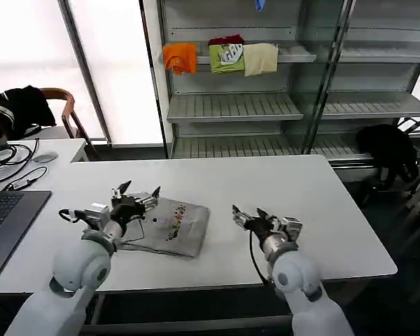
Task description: Fold and organize the clothes.
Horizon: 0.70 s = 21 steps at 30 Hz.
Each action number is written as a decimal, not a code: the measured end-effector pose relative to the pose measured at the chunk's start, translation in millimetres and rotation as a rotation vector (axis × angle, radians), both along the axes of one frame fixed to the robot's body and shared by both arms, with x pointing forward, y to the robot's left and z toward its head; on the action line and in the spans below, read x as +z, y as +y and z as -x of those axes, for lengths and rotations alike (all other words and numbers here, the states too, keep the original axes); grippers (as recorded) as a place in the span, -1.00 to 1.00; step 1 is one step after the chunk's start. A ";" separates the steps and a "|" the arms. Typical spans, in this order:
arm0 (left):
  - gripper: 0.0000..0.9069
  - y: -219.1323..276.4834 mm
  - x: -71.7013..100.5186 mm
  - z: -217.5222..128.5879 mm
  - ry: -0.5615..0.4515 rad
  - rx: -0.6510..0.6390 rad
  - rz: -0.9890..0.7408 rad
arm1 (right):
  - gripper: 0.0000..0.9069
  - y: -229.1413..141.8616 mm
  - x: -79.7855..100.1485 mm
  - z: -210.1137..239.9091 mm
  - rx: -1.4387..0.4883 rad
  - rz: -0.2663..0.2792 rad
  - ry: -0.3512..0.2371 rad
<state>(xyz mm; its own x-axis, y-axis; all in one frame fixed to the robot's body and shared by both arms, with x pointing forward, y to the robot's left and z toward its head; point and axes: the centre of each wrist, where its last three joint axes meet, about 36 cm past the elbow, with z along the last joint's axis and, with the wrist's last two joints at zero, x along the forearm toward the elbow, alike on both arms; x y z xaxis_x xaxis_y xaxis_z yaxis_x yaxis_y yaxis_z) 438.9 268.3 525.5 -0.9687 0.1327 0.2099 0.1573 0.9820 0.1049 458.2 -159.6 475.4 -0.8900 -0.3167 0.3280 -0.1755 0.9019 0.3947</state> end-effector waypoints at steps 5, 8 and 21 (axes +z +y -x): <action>1.00 15.6 2.7 2.4 -0.011 0.061 -0.015 | 1.00 31.0 -3.0 -16.5 0.061 -0.039 0.040; 1.00 22.2 4.8 2.9 -0.017 0.086 -0.019 | 1.00 49.1 -6.2 -21.0 0.089 -0.051 0.065; 1.00 39.9 0.7 4.7 0.001 0.140 -0.012 | 0.93 101.3 -18.3 -24.3 0.132 -0.027 0.142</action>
<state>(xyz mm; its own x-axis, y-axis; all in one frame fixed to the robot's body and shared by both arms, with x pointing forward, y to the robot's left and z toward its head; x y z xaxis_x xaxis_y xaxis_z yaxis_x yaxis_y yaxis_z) 434.2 308.2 526.2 -0.9773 -0.0060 0.2119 0.0193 0.9930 0.1169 482.5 -58.3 457.1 -0.7856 -0.4382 0.4369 -0.2329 0.8635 0.4473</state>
